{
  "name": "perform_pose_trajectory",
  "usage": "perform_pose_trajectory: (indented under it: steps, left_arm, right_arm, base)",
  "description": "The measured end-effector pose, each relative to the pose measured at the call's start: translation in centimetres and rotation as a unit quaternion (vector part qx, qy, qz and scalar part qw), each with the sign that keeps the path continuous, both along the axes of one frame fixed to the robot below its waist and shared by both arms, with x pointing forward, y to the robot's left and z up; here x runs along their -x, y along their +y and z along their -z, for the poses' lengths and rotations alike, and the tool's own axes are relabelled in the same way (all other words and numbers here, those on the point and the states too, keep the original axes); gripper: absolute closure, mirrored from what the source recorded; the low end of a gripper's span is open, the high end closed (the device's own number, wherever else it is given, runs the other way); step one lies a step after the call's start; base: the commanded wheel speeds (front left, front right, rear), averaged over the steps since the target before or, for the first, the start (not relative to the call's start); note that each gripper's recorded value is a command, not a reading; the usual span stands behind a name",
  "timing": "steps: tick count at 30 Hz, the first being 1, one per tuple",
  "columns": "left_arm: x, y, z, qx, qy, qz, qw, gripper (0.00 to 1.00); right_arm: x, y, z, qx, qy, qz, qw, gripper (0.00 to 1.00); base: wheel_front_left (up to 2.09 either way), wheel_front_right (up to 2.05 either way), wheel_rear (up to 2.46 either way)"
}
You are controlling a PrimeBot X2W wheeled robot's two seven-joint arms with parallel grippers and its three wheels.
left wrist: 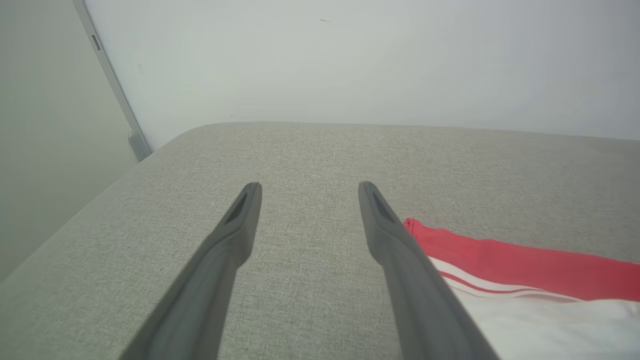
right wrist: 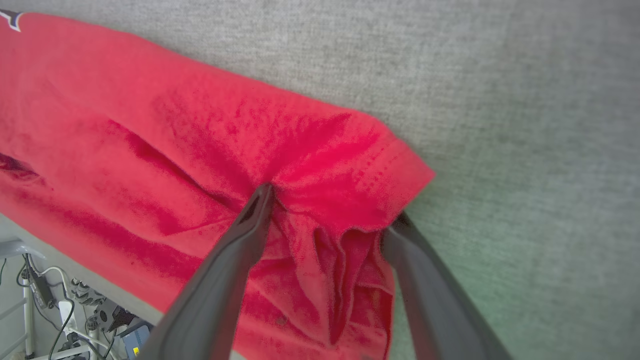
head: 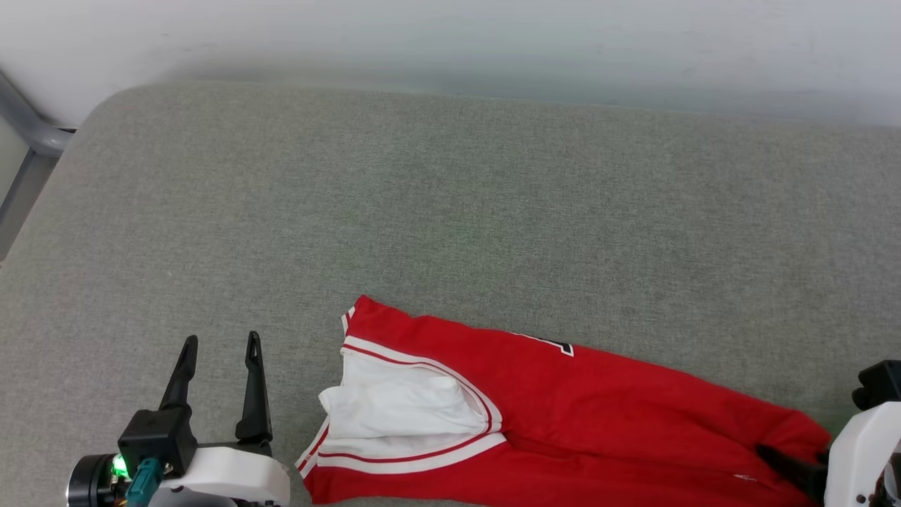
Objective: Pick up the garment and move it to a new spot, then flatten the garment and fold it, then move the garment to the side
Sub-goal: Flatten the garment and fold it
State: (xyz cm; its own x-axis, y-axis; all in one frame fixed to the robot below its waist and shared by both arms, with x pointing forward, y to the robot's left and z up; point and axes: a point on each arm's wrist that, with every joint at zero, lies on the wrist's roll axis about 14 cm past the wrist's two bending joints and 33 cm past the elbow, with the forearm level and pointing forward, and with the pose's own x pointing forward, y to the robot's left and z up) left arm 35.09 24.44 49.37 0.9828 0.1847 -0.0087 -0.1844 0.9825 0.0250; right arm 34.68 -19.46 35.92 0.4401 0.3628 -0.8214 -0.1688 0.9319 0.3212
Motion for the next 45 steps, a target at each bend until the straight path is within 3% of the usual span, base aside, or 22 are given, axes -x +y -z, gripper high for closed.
perform_pose_trajectory:
  steps: [4,5,6,7,13,25,29,37,45]
  left_arm:
    - [0.4,0.4,-0.3,-0.005,-0.012,-0.017,1.000,0.00]
    - [0.6,0.4,-0.2,-0.007,-0.011,-0.016,1.000,0.00]
    - [0.7,0.4,-0.1,-0.006,-0.011,-0.019,1.000,0.00]
    - [0.8,0.4,-0.1,-0.007,-0.012,-0.020,1.000,0.00]
    - [1.1,-0.1,0.1,-0.017,-0.013,-0.014,1.000,0.00]
    - [1.3,-1.3,-0.3,-0.030,-0.022,0.008,0.999,0.00]
    - [1.6,-1.7,-0.4,-0.032,-0.024,0.013,0.999,0.00]
    - [2.3,-2.0,-0.5,-0.036,-0.025,0.016,0.999,0.00]
    - [2.1,-2.4,-0.1,-0.034,-0.019,0.022,0.999,0.00]
  right_arm:
    - [0.1,1.4,0.2,-0.008,-0.002,-0.023,1.000,0.00]
    - [0.1,1.4,0.1,-0.007,-0.006,-0.026,1.000,0.15]
    - [0.1,1.5,0.1,-0.007,-0.010,-0.027,1.000,0.85]
    - [0.1,1.6,0.0,-0.007,-0.014,-0.029,0.999,1.00]
    - [-0.4,0.9,-1.2,-0.020,-0.050,-0.009,0.999,1.00]
    - [-3.0,-8.0,-4.3,0.052,-0.096,0.077,0.991,1.00]
    - [-2.8,-9.0,-4.5,0.064,-0.092,0.085,0.990,1.00]
    - [-2.8,-4.7,-6.4,0.011,-0.120,0.055,0.991,1.00]
    - [-1.9,3.9,-8.0,-0.057,-0.124,-0.045,0.990,1.00]
  base:
    - [0.00,0.00,0.00]
    - [0.00,0.00,0.00]
    - [0.00,0.00,0.00]
    - [0.00,0.00,0.00]
    - [0.00,0.00,0.00]
    - [0.00,0.00,0.00]
    - [0.00,0.00,0.00]
    - [0.00,0.00,0.00]
    - [0.00,0.00,0.00]
